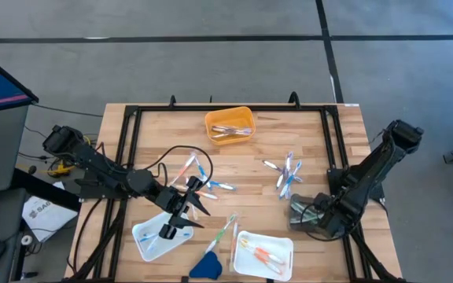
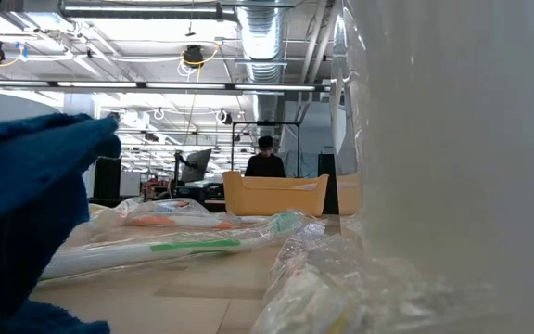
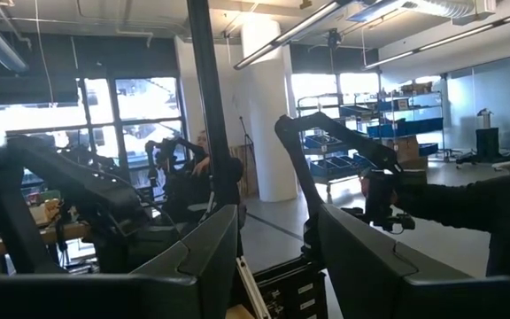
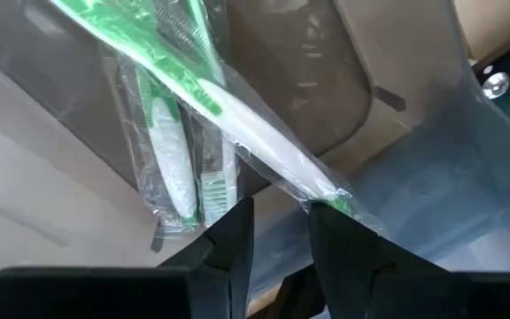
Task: Pick & Place Toothbrushes
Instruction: Put the green toothbrush into the black bin
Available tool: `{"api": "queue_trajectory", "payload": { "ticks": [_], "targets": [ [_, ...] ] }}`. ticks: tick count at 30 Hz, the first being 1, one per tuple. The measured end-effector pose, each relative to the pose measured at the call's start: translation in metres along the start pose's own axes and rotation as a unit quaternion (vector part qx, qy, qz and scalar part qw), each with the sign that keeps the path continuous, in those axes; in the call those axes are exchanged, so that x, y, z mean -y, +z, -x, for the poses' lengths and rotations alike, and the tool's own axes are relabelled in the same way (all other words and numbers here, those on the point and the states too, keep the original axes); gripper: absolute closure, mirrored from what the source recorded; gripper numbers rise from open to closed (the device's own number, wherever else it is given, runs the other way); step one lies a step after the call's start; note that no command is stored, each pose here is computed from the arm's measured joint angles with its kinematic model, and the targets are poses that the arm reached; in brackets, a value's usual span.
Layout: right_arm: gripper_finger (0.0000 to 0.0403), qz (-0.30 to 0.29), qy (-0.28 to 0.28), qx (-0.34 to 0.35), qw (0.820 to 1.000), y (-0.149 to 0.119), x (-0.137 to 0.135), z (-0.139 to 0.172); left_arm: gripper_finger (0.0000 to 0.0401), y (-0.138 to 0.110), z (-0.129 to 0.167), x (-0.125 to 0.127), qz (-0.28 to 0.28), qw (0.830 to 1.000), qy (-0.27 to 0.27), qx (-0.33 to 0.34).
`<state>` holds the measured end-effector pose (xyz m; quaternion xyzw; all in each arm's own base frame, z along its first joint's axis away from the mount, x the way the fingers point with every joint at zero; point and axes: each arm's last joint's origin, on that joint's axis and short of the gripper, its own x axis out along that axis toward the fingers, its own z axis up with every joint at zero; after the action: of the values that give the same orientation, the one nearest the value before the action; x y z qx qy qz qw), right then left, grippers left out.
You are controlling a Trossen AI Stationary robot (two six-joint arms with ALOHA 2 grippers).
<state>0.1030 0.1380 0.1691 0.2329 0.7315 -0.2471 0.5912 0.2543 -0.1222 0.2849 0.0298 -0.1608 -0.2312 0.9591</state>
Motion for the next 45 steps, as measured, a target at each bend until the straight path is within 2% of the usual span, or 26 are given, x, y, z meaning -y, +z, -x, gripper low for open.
{"api": "queue_trajectory", "payload": {
  "ticks": [10, 31, 40, 45],
  "targets": [
    [0.0300, -0.036, -0.014, 0.019, 0.999, 0.001, 0.003, 0.000, 0.0247, 0.000, 0.000, 0.000, 0.000, 1.000, 0.000, 0.000],
    [0.0300, -0.061, -0.033, 0.060, 0.996, 0.003, 0.007, 0.000, 0.0247, 0.000, 0.000, 0.000, 0.000, 1.000, 0.000, 0.000],
    [0.0300, -0.060, -0.024, 0.080, 0.995, 0.004, 0.006, 0.000, 0.0247, 0.000, 0.000, 0.000, 0.000, 1.000, 0.000, 0.000],
    [0.0300, -0.056, 0.012, 0.087, 0.995, 0.003, -0.003, 0.008, 0.0247, 0.000, 0.000, 0.000, 0.000, 1.000, 0.000, 0.000]
  ]
}}
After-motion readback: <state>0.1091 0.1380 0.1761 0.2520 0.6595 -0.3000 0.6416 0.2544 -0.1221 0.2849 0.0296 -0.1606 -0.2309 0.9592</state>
